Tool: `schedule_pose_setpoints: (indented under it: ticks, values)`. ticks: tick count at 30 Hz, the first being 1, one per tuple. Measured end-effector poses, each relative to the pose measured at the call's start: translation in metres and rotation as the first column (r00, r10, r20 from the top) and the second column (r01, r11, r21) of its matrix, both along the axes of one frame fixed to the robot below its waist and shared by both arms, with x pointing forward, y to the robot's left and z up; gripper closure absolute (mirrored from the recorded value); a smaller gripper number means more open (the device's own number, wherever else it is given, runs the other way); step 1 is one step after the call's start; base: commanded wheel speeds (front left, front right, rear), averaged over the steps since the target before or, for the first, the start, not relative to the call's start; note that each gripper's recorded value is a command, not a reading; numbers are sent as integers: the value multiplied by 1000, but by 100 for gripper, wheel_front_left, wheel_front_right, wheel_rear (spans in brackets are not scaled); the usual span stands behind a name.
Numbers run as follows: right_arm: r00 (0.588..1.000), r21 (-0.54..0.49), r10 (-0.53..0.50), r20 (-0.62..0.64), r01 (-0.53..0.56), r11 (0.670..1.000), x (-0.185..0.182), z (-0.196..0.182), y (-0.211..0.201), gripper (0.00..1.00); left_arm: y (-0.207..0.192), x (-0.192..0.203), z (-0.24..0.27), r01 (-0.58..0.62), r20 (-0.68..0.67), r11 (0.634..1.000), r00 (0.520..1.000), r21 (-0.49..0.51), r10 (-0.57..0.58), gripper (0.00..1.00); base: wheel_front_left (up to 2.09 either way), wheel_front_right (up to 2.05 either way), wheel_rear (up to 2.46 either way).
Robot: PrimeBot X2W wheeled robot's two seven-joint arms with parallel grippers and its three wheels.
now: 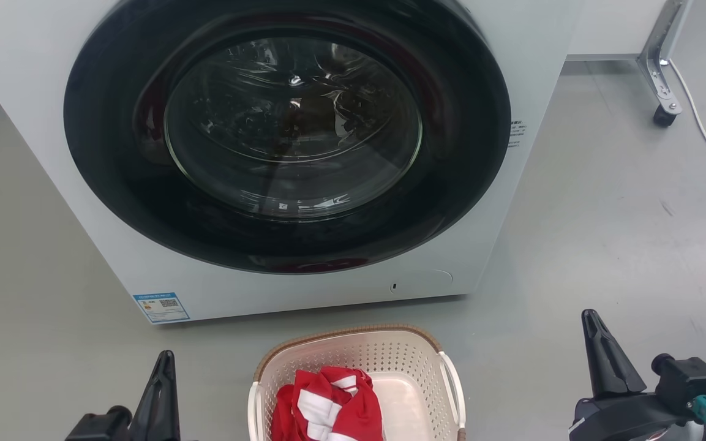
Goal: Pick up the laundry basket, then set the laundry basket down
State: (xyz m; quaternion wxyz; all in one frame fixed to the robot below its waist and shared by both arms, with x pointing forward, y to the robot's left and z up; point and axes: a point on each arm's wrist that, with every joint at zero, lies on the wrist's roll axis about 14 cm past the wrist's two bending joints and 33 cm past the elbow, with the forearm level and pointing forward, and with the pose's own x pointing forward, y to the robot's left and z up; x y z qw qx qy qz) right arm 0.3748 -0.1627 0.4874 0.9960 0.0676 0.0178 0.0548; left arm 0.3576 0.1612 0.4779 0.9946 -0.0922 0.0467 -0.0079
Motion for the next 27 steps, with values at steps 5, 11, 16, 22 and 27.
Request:
schedule_pose_setpoints:
  ticks: [5,11,16,22,27]
  values:
    - [999,67,-24,-30,26,997,1,-2,-5,100,4,-1,-4,-19,-25,998,1000,-63,18,100,0,0,0]
    - [997,154,-45,-62,54,987,3,-4,-9,100,7,-2,-10,-43,-63,985,997,-169,33,100,0,0,0]
    - [994,226,-59,-93,78,971,4,-6,-12,100,10,-1,-13,-64,-87,970,995,-236,44,100,0,0,0]
    - [990,308,-73,-124,108,945,5,-9,-16,100,12,0,-15,-80,-106,947,993,-312,49,100,0,0,0]
    - [986,377,-82,-147,132,917,5,-10,-19,100,15,1,-17,-99,-122,921,991,-376,57,100,0,0,0]
